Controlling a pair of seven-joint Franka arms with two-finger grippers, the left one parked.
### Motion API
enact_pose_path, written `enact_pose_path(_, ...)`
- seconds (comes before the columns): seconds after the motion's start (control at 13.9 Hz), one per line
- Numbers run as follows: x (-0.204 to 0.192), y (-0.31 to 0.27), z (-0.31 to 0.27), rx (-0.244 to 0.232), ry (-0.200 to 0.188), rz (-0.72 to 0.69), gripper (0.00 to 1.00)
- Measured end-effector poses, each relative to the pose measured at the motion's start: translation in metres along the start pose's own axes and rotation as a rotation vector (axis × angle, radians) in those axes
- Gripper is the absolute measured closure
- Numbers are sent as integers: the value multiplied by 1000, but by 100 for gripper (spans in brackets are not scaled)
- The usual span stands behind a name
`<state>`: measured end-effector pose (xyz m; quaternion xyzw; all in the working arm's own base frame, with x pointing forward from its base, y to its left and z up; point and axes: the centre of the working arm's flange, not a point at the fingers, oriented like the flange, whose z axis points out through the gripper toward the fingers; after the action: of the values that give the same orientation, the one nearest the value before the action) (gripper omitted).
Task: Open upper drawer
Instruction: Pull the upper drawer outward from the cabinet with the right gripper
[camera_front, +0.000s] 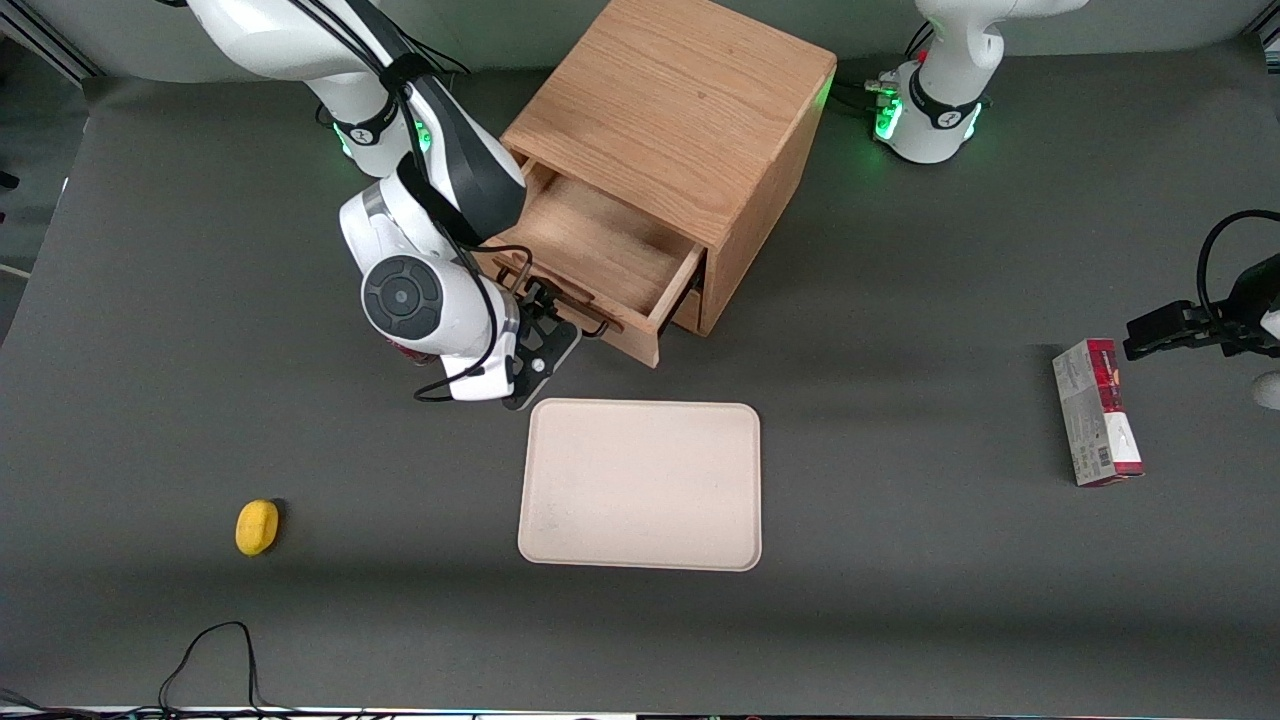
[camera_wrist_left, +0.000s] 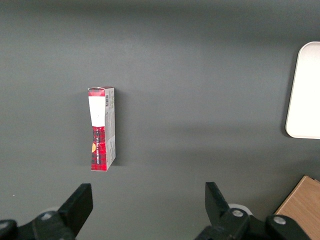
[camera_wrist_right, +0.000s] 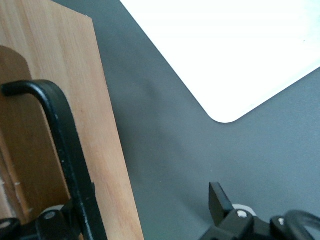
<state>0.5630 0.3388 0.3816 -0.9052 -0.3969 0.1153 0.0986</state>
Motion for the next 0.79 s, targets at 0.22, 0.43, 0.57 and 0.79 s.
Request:
enact_pose_path(0.22,1,11,-4,0,13,10,0)
enact_pose_path(0.43,1,21,-8,0,21,23,0)
enact_pose_path(0.57,0,26,-9,0,25,30,0)
enact_pose_path(0.79,3,34,-15,-19,37,33,0)
